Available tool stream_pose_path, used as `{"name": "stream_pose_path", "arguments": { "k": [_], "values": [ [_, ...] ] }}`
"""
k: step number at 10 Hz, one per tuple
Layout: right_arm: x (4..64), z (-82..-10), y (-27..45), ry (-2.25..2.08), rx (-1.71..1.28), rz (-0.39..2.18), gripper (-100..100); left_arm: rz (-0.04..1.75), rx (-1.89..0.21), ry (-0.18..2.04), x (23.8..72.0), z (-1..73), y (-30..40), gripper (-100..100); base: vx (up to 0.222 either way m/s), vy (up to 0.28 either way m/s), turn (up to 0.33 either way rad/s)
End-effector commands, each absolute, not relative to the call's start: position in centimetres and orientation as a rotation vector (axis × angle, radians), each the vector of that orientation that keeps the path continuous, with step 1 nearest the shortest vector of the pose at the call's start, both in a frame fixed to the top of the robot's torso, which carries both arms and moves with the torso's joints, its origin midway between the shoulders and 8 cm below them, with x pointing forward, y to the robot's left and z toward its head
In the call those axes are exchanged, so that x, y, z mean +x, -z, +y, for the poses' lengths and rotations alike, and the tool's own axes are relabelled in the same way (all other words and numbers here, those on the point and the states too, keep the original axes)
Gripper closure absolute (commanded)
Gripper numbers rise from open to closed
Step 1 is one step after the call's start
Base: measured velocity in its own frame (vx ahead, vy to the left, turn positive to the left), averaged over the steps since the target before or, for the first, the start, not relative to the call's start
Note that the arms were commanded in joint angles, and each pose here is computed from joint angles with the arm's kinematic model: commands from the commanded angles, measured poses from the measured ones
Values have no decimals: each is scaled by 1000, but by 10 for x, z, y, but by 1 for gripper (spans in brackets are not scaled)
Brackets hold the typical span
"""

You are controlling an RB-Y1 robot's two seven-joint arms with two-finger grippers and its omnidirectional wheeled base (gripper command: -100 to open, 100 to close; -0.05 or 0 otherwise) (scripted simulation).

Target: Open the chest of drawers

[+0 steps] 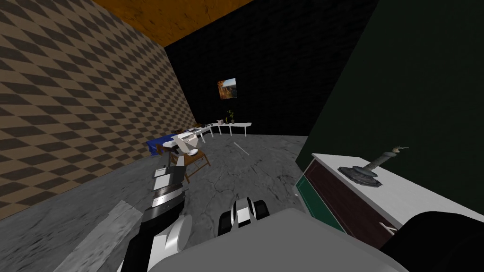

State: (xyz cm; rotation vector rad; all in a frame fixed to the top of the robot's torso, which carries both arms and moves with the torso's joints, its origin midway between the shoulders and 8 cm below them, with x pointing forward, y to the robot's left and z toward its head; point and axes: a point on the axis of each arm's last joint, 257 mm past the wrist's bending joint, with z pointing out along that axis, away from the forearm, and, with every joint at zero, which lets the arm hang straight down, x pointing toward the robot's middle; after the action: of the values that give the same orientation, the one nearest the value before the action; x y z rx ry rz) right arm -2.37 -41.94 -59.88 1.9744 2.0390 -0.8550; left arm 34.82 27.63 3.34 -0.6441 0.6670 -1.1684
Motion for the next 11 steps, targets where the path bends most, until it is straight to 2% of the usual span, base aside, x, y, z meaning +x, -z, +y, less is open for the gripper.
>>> {"name": "stream_pose_path", "arguments": {
  "k": [1, 2, 7, 9, 11],
  "values": [
    [-62, -427, 590, 1023, 1985, 2036, -100, 667, -644, 1169, 348, 276, -33, 0, 2, -56, 237],
    [-64, -428, 589, 1039, 1987, 2033, -100, 667, -644, 1168, 348, 276, -33, 0, 4, -30, -47],
    [-141, -437, 561, 1421, 1985, 1994, -100, 667, -644, 1168, 348, 276, -33, 0, -9, -55, 297],
    [-152, -438, 555, 1480, 1982, 1986, -100, 667, -644, 1168, 348, 276, -33, 0, -9, -42, 74],
    [-176, -439, 541, 1615, 1971, 1961, -100, 667, -644, 1169, 348, 276, -33, 0, -13, -36, 243]
  ]
}}
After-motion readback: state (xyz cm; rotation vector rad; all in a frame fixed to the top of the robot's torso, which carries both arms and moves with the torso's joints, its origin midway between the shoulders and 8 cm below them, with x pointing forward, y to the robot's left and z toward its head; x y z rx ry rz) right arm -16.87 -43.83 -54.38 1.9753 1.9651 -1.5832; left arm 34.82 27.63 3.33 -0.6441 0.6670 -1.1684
